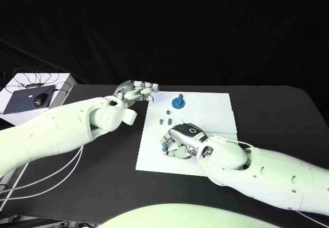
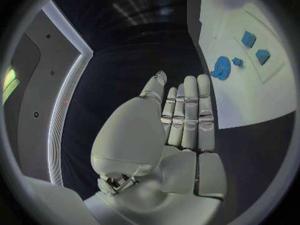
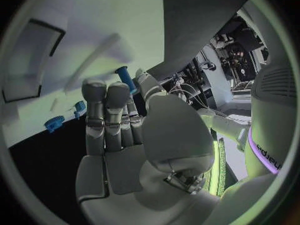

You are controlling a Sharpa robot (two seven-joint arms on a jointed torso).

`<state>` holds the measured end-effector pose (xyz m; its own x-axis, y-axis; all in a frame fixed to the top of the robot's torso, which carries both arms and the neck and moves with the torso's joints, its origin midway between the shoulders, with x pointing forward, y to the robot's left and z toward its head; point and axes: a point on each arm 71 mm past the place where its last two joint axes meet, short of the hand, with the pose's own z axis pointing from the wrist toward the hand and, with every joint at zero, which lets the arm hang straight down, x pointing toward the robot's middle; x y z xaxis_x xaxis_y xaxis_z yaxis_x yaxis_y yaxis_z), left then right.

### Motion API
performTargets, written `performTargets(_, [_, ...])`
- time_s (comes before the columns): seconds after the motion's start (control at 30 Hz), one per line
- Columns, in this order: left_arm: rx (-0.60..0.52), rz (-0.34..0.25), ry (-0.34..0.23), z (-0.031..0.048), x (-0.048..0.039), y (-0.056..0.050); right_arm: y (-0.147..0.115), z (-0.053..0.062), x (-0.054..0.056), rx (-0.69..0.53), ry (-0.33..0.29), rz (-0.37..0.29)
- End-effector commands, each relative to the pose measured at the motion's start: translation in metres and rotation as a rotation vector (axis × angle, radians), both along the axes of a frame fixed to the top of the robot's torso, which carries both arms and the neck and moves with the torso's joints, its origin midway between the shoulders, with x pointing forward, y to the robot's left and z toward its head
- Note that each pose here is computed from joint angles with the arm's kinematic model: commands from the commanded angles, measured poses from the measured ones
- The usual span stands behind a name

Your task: Assemble the parts on the task board

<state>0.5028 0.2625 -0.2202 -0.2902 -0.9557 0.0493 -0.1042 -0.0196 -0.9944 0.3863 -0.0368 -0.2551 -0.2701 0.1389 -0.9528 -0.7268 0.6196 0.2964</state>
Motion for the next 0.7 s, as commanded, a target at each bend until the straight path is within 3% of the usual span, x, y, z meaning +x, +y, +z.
performTargets(0.03, [-0.009, -0.012, -0.002, 0.0009, -0.0002, -0.002, 0.0, 0.003, -0.002, 0.04, -0.014, 0.006])
performTargets(0.7, [-0.009, -0.011, 0.0, 0.0004, 0.0001, -0.001, -0.016, 0.013, -0.005, 0.133, -0.046, -0.025])
